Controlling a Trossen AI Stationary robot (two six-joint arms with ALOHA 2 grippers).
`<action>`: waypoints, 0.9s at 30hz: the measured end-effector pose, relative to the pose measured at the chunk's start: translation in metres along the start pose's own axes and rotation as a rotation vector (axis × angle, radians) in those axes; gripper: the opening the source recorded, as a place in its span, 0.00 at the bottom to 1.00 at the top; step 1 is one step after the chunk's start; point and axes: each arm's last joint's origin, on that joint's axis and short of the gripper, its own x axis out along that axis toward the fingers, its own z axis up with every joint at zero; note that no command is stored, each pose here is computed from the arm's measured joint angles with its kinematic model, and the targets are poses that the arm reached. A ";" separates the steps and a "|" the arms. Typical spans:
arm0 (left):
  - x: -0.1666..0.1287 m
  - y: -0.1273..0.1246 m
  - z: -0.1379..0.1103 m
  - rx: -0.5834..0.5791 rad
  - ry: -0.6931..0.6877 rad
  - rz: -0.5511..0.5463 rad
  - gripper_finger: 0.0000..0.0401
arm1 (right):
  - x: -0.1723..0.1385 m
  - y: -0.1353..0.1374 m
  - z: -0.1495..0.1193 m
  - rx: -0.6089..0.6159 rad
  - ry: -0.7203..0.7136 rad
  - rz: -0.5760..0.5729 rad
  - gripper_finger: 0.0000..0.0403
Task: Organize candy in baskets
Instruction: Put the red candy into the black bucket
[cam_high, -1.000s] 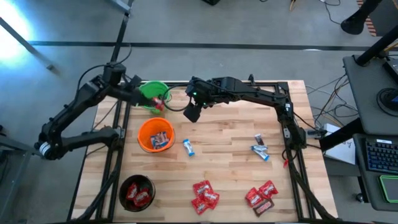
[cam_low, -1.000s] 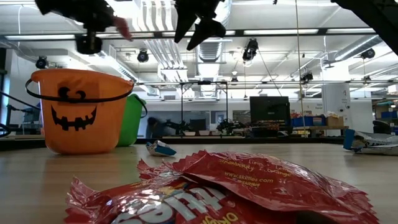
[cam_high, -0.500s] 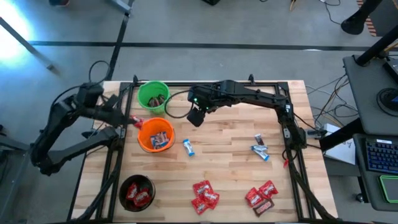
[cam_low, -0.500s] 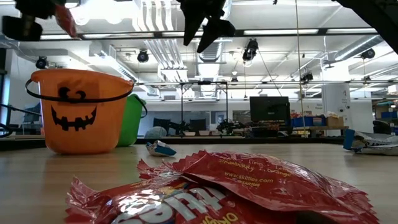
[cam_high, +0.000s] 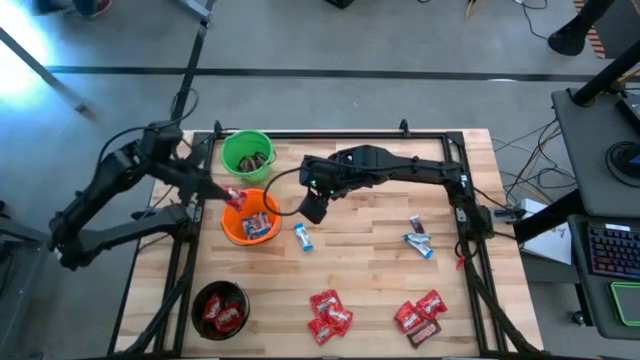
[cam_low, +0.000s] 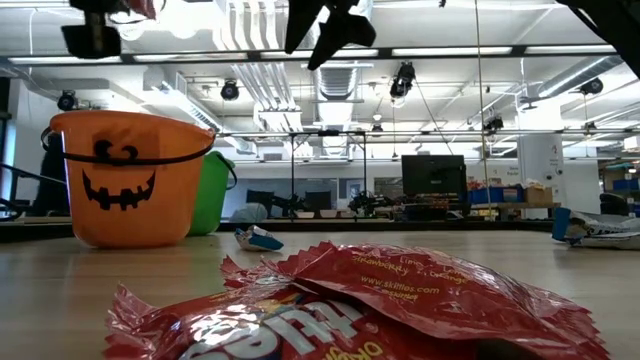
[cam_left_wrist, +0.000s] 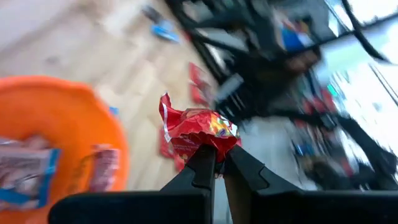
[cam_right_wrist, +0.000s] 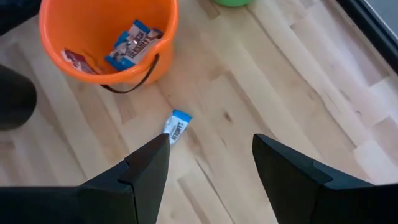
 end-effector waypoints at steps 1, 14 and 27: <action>0.002 0.000 0.001 0.027 0.027 -0.036 0.00 | 0.000 0.000 0.000 0.009 0.001 0.000 0.56; 0.033 0.003 0.031 0.262 0.156 -0.242 0.00 | 0.001 -0.005 0.002 0.040 -0.002 -0.008 0.56; 0.087 -0.011 0.040 0.333 0.289 -0.341 0.00 | 0.001 -0.011 -0.001 0.024 0.051 -0.041 0.56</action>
